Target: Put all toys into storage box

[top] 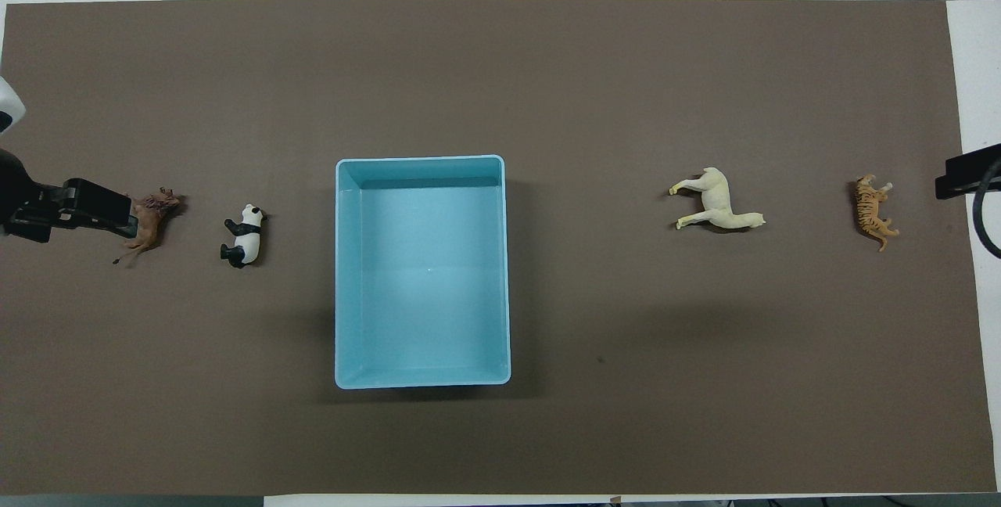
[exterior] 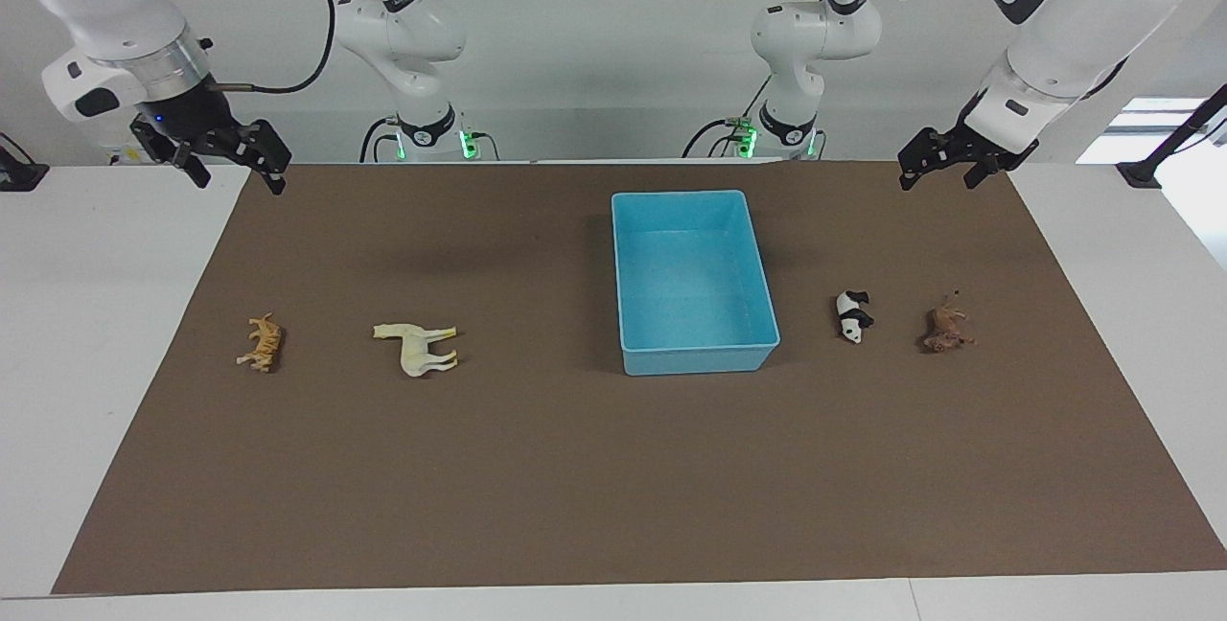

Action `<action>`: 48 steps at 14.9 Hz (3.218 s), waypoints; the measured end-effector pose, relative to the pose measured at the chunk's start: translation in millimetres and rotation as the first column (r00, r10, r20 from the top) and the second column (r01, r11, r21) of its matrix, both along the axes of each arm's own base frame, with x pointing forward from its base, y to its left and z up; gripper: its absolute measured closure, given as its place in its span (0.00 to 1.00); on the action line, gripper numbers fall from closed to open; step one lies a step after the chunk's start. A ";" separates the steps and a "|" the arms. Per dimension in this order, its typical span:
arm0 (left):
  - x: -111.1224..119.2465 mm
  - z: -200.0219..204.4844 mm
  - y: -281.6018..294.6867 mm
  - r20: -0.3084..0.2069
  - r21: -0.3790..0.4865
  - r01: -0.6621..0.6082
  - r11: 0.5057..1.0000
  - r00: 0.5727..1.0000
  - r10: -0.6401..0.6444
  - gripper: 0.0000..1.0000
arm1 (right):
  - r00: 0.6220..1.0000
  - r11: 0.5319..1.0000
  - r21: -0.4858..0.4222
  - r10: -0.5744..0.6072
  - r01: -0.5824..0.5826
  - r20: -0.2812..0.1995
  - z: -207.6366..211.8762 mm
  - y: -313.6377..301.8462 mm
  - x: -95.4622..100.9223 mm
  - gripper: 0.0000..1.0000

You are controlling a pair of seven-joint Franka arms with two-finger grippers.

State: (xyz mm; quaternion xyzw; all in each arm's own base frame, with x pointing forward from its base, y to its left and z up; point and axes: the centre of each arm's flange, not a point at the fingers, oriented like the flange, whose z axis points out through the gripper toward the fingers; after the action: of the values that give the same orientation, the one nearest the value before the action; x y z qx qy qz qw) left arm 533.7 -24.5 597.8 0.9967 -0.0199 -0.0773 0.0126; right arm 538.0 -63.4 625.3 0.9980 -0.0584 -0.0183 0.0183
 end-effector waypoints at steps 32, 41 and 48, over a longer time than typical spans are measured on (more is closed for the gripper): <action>-20.3 -256.0 -14.4 0.165 0.009 -0.084 0.996 0.983 0.081 0.00 | 0.980 0.994 -0.036 0.108 -0.103 0.168 -218.1 -88.5 45.4 0.00; -37.3 -299.1 -19.7 0.205 0.005 -0.072 0.997 0.976 0.069 0.02 | 0.983 0.993 -0.023 0.117 -0.114 0.143 -288.8 -88.6 29.5 0.00; -33.3 -302.1 -20.2 0.210 0.004 -0.071 0.997 0.975 0.068 0.27 | 0.985 0.996 -0.023 0.084 -0.081 0.150 -315.0 -103.2 8.7 0.00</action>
State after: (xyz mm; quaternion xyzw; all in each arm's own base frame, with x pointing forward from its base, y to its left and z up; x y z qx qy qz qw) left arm 500.4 -44.7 295.7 0.9995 0.0141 0.0288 0.0075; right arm 546.7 -166.6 310.3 0.9979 -0.0183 0.0585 0.0230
